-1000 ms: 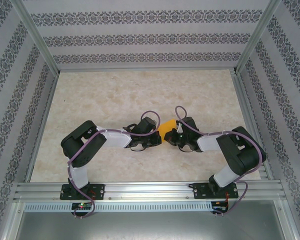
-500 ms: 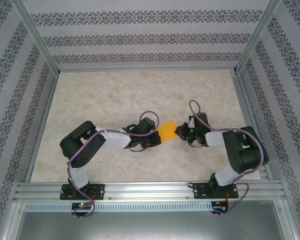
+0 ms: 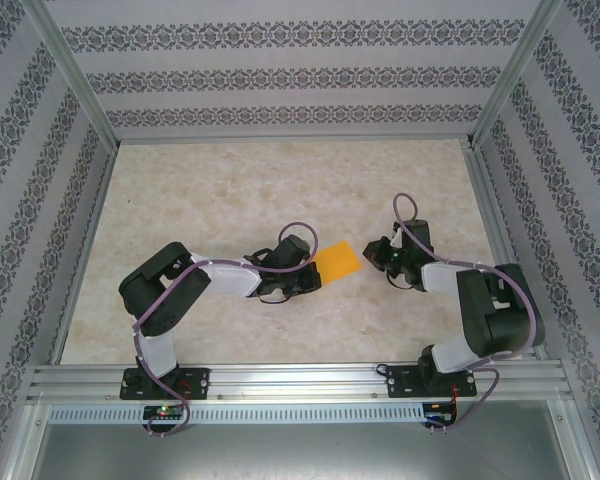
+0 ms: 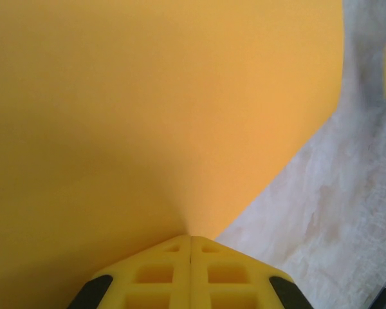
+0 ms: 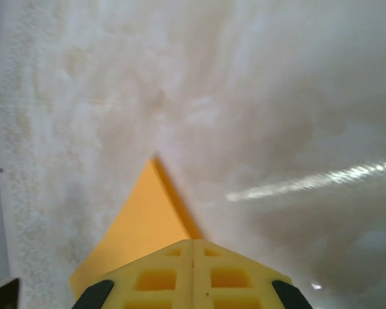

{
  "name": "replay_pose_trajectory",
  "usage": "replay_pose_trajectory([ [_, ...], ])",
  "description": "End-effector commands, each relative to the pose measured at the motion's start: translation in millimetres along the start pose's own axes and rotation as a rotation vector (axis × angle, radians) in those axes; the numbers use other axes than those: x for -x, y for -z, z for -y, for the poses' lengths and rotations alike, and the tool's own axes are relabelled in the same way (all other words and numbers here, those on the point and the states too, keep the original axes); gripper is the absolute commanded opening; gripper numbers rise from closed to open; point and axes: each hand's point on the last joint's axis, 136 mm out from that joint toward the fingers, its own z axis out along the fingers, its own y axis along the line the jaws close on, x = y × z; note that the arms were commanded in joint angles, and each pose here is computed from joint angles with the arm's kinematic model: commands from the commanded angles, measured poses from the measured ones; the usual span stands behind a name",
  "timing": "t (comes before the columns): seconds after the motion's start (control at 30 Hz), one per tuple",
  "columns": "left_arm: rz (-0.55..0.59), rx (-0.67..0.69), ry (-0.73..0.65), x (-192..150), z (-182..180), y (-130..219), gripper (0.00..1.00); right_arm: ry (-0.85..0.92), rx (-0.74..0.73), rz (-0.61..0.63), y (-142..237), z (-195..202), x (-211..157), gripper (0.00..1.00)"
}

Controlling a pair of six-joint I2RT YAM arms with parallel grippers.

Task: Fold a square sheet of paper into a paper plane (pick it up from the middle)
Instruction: First fold in half a square sheet of paper at the center of the table.

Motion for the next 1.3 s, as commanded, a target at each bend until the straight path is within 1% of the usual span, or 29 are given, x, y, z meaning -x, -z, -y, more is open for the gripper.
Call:
replay_pose_trajectory([
  [0.0, -0.066, 0.138, -0.012, -19.2, -35.2, -1.6, 0.0, 0.051, 0.03, 0.002, 6.7, -14.2, -9.4, 0.0],
  [0.2, -0.041, 0.044, -0.091, -7.3, -5.6, -0.1, 0.01, 0.055, 0.082, -0.09, -6.6, -30.0, -48.6, 0.0],
  [0.37, -0.008, -0.035, -0.162, 3.5, 21.8, 6.0, 0.03, 0.05, 0.132, -0.168, -23.5, -40.6, -69.5, 0.0],
  [0.47, 0.022, -0.064, -0.184, 10.1, 32.2, 10.7, 0.03, 0.038, 0.128, -0.184, -30.9, -37.6, -74.2, 0.0],
  [0.63, 0.046, -0.123, -0.167, 13.6, 41.4, 6.8, 0.03, 0.016, 0.073, -0.192, -35.8, -21.9, -78.9, 0.0],
  [0.87, 0.057, -0.151, -0.138, 18.1, 45.0, -8.3, 0.02, -0.01, 0.022, -0.195, -36.9, -6.1, -84.7, 0.0],
  [1.0, 0.025, -0.152, -0.131, 14.4, 43.8, -18.4, 0.02, -0.023, 0.01, -0.199, -38.8, -2.9, -85.4, 0.0],
  [1.17, 0.017, -0.124, -0.108, 11.3, 34.9, -20.0, 0.01, -0.037, -0.008, -0.197, -39.9, 1.7, -86.0, 0.0],
  [1.27, 0.013, -0.081, -0.074, 8.5, 22.1, -21.9, 0.0, -0.056, -0.029, -0.191, -39.4, 7.8, -87.3, 0.0],
])
